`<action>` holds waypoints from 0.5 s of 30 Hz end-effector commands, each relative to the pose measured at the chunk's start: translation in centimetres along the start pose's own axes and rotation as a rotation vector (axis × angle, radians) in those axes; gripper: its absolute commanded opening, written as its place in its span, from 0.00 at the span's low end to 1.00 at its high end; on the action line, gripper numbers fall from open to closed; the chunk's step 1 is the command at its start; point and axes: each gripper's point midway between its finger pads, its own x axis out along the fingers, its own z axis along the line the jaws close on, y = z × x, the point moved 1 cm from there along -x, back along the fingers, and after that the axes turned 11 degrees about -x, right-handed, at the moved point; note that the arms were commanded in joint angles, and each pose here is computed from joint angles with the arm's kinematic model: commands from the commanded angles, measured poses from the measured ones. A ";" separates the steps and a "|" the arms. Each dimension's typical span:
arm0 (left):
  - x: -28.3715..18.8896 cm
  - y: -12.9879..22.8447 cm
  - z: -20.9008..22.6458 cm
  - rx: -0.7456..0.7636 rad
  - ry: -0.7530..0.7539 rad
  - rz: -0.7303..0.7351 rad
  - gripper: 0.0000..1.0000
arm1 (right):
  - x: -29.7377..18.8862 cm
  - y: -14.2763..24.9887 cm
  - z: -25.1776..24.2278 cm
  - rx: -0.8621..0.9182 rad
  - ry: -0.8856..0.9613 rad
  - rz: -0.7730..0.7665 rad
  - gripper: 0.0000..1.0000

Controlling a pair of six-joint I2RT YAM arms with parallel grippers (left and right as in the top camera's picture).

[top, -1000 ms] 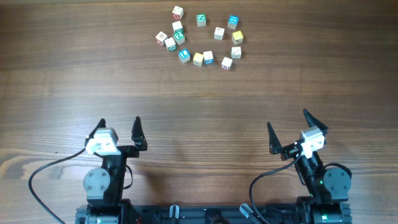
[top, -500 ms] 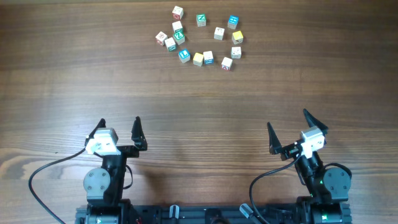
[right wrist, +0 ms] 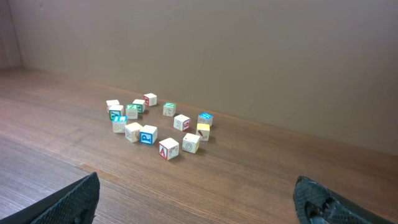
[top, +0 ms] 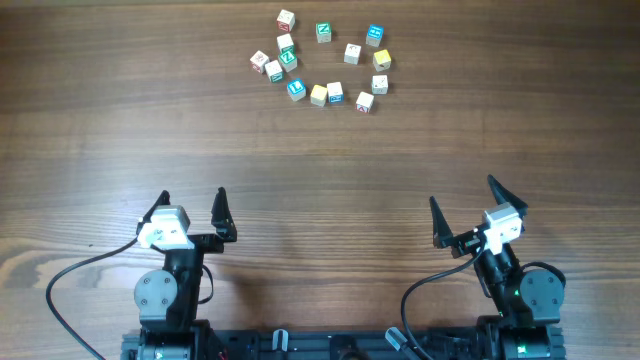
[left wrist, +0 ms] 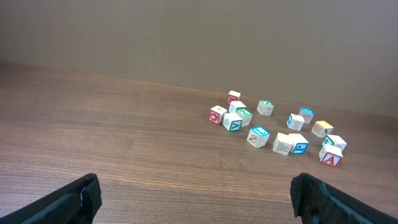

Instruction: Form a circle

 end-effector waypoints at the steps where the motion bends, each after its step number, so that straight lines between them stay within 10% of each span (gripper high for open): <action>1: 0.0 0.2 -0.2 0.021 0.013 0.006 1.00 | -0.1 -0.3 -0.1 -0.015 0.005 -0.013 1.00; 15: 0.0 0.1 -0.2 0.021 0.014 0.001 1.00 | -0.1 -0.3 -0.1 -0.015 0.005 -0.013 1.00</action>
